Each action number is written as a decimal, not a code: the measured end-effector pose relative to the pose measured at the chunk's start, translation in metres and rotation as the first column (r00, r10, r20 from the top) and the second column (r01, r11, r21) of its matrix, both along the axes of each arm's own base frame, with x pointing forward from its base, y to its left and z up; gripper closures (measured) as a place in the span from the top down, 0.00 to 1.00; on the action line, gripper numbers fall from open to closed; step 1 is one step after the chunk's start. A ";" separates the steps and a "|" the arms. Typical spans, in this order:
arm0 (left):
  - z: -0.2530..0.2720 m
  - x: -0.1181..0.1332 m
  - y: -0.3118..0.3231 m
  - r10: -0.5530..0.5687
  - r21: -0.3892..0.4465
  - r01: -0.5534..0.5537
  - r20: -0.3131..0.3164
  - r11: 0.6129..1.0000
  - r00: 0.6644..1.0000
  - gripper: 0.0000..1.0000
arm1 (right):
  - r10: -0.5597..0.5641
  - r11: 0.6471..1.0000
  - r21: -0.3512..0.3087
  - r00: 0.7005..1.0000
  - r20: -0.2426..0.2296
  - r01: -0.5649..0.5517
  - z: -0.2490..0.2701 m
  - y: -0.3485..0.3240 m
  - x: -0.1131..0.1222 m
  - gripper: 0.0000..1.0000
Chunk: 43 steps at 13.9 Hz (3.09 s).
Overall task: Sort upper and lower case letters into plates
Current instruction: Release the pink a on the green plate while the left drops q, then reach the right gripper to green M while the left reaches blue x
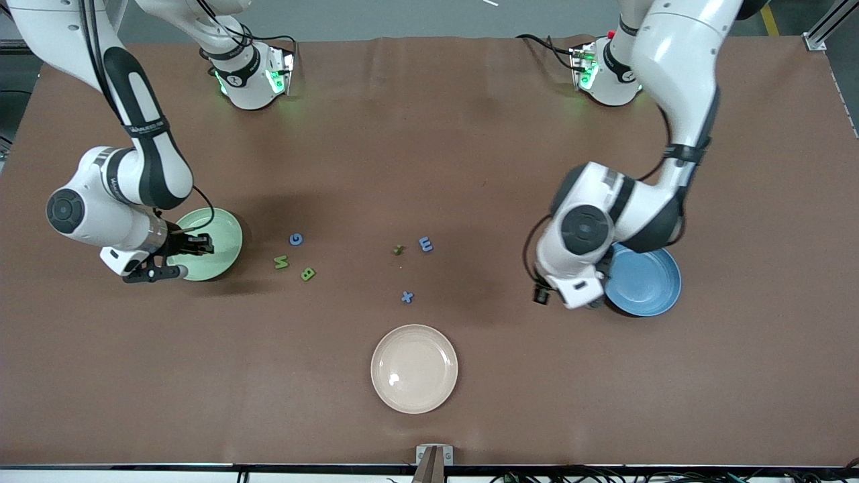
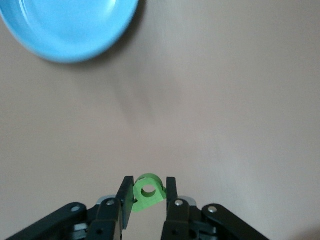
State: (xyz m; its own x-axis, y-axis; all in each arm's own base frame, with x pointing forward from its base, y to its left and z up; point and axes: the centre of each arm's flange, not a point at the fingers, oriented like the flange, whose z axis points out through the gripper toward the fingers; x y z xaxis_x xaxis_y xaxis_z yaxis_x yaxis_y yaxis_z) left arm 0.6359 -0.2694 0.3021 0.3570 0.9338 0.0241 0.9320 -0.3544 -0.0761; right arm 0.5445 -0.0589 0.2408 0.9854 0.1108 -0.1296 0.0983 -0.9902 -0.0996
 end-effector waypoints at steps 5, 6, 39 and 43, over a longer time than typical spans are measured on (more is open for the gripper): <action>-0.031 0.023 0.142 -0.083 -0.011 0.083 -0.082 0.997 0.993 0.30 | -0.001 1.000 -0.008 1.000 0.024 0.002 -0.029 -0.033 -0.030 0.35; -0.038 0.024 0.172 -0.098 -0.019 0.097 -0.100 0.995 0.990 0.30 | 0.000 1.000 -0.008 1.000 0.020 0.000 -0.034 -0.031 -0.036 0.35; -0.016 -0.052 -0.222 -0.734 0.001 0.800 0.400 0.600 0.549 0.89 | 0.152 0.988 -0.052 0.980 0.132 -0.146 -0.061 0.194 0.005 0.96; -0.049 -0.076 -0.252 -0.817 0.138 0.850 0.391 0.508 0.424 0.74 | 0.153 0.988 -0.052 0.979 0.135 -0.147 -0.061 0.194 0.005 0.72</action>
State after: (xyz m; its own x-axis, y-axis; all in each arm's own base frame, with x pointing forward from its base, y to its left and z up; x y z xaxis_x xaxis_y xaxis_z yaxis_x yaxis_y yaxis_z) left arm 0.5603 -0.5217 0.2532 0.9379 0.1892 0.2907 0.1177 -0.9619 0.2466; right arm 0.5496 0.1354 0.1794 0.9666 0.2564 -0.0009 0.2562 -0.9660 -0.0336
